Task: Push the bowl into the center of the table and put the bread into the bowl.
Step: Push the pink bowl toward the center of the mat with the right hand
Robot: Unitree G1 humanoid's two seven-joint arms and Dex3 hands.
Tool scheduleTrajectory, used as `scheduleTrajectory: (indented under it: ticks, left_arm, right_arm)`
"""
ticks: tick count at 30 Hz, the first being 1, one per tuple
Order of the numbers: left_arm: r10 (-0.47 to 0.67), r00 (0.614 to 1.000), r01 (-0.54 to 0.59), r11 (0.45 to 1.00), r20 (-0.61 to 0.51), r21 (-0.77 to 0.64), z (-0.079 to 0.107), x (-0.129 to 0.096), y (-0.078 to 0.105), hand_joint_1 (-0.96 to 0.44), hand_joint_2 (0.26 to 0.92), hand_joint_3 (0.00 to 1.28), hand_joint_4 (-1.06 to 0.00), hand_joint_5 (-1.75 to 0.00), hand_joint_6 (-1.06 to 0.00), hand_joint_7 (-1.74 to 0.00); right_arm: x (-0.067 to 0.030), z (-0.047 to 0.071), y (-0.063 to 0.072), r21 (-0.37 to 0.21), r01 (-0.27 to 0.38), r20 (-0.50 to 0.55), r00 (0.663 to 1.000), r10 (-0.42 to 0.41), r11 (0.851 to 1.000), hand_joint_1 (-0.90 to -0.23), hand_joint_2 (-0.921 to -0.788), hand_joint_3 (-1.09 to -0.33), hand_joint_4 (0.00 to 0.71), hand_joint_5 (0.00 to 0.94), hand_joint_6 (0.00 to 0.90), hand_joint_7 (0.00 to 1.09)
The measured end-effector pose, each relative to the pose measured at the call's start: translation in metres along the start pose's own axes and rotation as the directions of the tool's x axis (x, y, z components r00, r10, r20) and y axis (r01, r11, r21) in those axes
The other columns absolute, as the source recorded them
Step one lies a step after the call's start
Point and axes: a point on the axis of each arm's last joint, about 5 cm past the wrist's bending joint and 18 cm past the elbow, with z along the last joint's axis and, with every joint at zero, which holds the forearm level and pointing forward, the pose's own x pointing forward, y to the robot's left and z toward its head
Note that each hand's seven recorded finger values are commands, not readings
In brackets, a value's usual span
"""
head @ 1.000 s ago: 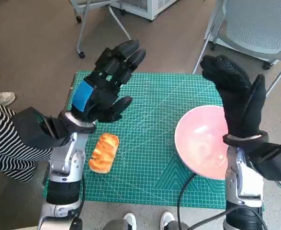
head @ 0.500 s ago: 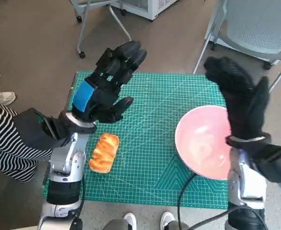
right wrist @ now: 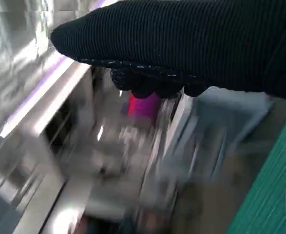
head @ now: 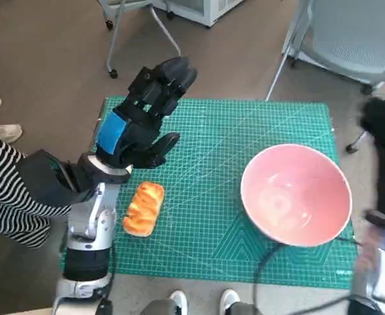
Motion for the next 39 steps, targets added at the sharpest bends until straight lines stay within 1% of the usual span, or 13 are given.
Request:
scheduleTrajectory:
  ticks: [4,7,8,11,15,18,22,25,27,30,35,37,39]
  left_arm:
    - [0.003,1.0,-0.003,1.0,0.0,-0.001,0.0,0.0,-0.001,-0.58,0.742,0.59,0.0,-0.25,0.0,-0.61]
    - [0.006,1.0,-0.006,1.0,0.0,-0.002,-0.001,0.0,-0.001,-0.58,0.744,0.59,0.0,-0.25,0.0,-0.61]
    - [0.006,1.0,-0.006,1.0,0.0,-0.002,-0.001,0.0,-0.001,-0.58,0.744,0.59,0.0,-0.25,0.0,-0.61]
    - [0.006,1.0,-0.006,1.0,-0.001,-0.002,-0.001,0.0,-0.001,-0.58,0.748,0.58,0.0,-0.25,0.0,-0.61]
    - [0.007,1.0,-0.007,1.0,-0.005,-0.003,-0.002,0.0,0.0,-0.59,0.751,0.58,0.0,-0.25,0.0,-0.61]
    - [0.005,1.0,-0.005,1.0,-0.011,-0.005,-0.003,-0.001,0.0,-0.59,0.753,0.57,0.0,-0.25,0.0,-0.61]
    - [0.005,1.0,-0.005,1.0,-0.018,-0.008,-0.004,-0.001,0.001,-0.59,0.756,0.57,0.0,-0.25,0.0,-0.61]
    - [0.007,1.0,-0.008,1.0,-0.021,-0.008,-0.004,-0.001,0.002,-0.59,0.758,0.56,0.0,-0.25,0.0,-0.61]
    - [0.007,1.0,-0.007,1.0,-0.022,-0.008,-0.004,-0.002,0.002,-0.59,0.761,0.56,0.0,-0.25,0.0,-0.61]
    - [0.003,1.0,-0.003,1.0,-0.026,-0.005,-0.004,-0.002,0.004,-0.59,0.764,0.56,0.0,-0.26,0.0,-0.61]
    - [-0.003,1.0,0.003,1.0,-0.025,-0.004,-0.004,-0.003,0.005,-0.59,0.767,0.55,0.0,-0.26,0.0,-0.61]
    - [-0.002,1.0,0.002,1.0,-0.025,-0.004,-0.004,-0.003,0.005,-0.59,0.769,0.55,0.0,-0.26,0.0,-0.61]
    - [-0.003,1.0,0.003,1.0,-0.025,-0.004,-0.004,-0.003,0.005,-0.59,0.771,0.55,0.0,-0.26,0.0,-0.61]
  right_arm:
    - [-0.0117,-0.006,-0.012,-0.048,0.079,-0.028,0.996,-0.081,0.996,-0.656,-0.921,-0.78,0.155,0.0,0.0,0.6]
    - [-0.0209,-0.015,-0.02,-0.078,0.126,-0.064,0.989,-0.131,0.989,-0.654,-0.921,-0.777,0.153,0.0,-0.001,0.59]
    - [-0.0247,-0.019,-0.022,-0.084,0.141,-0.082,0.986,-0.148,0.986,-0.641,-0.921,-0.781,0.147,0.0,-0.001,0.57]
    - [-0.0348,-0.03,-0.028,-0.094,0.174,-0.133,0.974,-0.185,0.98,-0.645,-0.921,-0.769,0.154,0.007,0.011,0.55]
    - [-0.0481,-0.045,-0.032,-0.1,0.206,-0.21,0.952,-0.223,0.973,-0.622,-0.921,-0.763,0.16,0.01,0.013,0.55]
    - [-0.0571,-0.056,-0.033,-0.102,0.225,-0.262,0.934,-0.244,0.969,-0.6,-0.921,-0.78,0.161,0.01,0.014,0.54]
    - [-0.065,-0.066,-0.032,-0.102,0.242,-0.311,0.914,-0.262,0.965,-0.595,-0.921,-0.786,0.162,0.009,0.017,0.53]
    - [-0.0655,-0.068,-0.032,-0.1,0.247,-0.31,0.913,-0.266,0.964,-0.593,-0.921,-0.787,0.162,0.009,0.019,0.53]
    - [-0.0647,-0.072,-0.03,-0.094,0.25,-0.316,0.911,-0.267,0.964,-0.562,-0.921,-0.838,0.171,0.008,0.038,0.5]
    - [-0.0643,-0.084,-0.022,-0.069,0.268,-0.372,0.887,-0.274,0.961,-0.548,-0.921,-0.87,0.177,0.007,0.053,0.48]
    - [-0.0699,-0.102,0.002,0.011,0.281,-0.473,0.847,-0.242,0.96,-0.559,-0.921,-0.878,0.179,0.006,0.067,0.47]
    - [-0.0705,-0.106,0.012,0.046,0.275,-0.495,0.841,-0.218,0.96,-0.562,-0.921,-0.876,0.182,0.007,0.081,0.47]
    - [-0.0701,-0.109,0.018,0.076,0.278,-0.505,0.838,-0.204,0.958,-0.563,-0.921,-0.875,0.185,0.008,0.09,0.47]
